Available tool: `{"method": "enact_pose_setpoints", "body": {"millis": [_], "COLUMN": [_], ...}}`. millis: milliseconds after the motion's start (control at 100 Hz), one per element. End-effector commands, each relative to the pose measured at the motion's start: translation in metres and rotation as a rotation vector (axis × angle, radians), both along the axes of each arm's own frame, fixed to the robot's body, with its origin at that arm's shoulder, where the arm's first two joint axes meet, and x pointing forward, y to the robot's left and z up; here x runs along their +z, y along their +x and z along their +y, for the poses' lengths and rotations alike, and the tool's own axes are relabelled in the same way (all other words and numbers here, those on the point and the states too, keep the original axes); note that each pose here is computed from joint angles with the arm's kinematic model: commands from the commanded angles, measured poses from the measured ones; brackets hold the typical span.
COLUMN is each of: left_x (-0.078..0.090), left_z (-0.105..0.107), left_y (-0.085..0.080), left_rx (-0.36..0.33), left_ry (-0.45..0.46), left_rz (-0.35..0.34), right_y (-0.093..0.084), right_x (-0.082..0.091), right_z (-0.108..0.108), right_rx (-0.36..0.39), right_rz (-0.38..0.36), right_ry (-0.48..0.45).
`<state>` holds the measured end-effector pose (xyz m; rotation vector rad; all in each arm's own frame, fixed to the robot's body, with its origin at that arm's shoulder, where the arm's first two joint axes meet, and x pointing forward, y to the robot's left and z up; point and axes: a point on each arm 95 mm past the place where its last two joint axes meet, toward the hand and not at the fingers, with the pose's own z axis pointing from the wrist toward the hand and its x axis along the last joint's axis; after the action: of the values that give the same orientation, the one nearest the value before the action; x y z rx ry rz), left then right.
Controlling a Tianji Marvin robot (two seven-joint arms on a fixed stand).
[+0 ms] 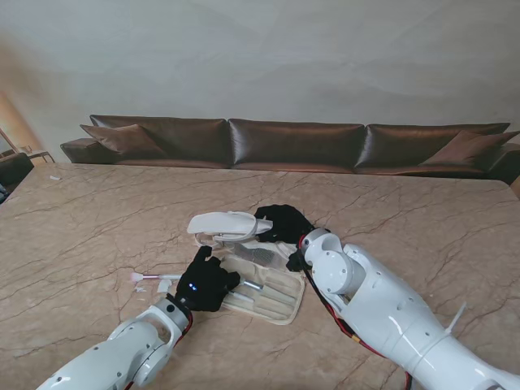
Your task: Pack the cosmetics bag
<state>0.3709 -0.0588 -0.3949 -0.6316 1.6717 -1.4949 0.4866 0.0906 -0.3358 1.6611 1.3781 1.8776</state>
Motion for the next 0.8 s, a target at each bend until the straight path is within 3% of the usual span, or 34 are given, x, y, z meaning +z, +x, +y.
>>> {"method": "enact_pose_setpoints", "body": {"millis": [0, 320, 790], "left_x": [-0.001, -0.002, -0.005], "left_z": [-0.006, -0.016, -0.018], "left_y": [-0.002, -0.001, -0.005], "left_rx": [-0.005, 0.048, 0.016], "left_ry": [-0.007, -0.033, -0.01], "left_rz": [-0.002, -0.029, -0.016], "right_y": [-0.005, -0.007, -0.007], "right_x": [-0.001, -0.002, -0.001], "right_z": [0.009, 0.009, 0.008], "right_rx": [0.018, 0.02, 0.015], "right_rz": [0.005, 0.005, 0.004], "right_ry": [0.015, 0.02, 0.021]}}
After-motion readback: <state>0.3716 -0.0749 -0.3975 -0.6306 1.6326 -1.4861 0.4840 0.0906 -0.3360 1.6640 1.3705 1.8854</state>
